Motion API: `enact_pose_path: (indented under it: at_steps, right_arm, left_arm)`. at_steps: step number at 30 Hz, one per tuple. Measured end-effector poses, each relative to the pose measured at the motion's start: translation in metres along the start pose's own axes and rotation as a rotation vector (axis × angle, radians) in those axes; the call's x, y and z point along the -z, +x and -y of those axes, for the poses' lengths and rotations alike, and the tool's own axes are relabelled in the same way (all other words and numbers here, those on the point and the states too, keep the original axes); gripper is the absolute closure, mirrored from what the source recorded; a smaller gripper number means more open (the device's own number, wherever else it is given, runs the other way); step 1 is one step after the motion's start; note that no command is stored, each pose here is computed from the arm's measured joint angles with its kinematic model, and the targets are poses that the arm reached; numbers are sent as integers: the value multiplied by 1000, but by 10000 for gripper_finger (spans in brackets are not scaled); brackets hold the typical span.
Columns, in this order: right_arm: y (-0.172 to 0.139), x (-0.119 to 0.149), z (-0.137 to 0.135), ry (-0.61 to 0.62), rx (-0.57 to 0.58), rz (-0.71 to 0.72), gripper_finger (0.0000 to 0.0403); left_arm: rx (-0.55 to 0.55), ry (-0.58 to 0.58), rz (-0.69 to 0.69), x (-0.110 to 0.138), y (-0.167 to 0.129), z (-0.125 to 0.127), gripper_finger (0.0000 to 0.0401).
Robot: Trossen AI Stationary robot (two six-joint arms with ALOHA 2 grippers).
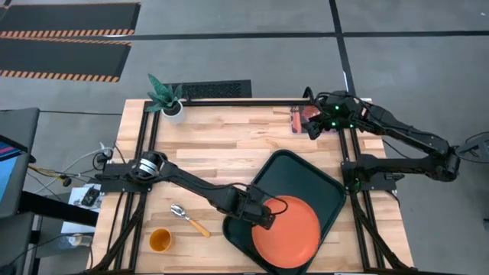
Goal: Pick and place plate/cup/fork/spoon on tray
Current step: Put the orange plate on the black serving tray
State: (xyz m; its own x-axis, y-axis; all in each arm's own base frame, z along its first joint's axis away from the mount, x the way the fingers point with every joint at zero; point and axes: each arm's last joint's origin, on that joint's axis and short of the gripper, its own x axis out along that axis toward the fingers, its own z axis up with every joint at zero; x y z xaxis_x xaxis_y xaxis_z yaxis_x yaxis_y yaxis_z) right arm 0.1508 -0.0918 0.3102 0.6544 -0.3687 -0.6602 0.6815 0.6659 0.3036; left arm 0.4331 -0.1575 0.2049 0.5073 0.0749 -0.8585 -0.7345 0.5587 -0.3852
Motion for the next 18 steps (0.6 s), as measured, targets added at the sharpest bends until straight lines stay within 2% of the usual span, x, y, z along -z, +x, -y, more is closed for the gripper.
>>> enact_pose_path:
  at_steps: [6,10,18]
  right_arm:
    - [0,0,0,0,2,-5,143]
    - [0,1,0,0,3,-7,143]
    - [0,1,0,-6,2,-6,143]
  left_arm:
    - [27,-27,-32,14,26,4,401]
    - [18,-52,-44,21,30,3,401]
    - [11,-32,-83,28,32,3,401]
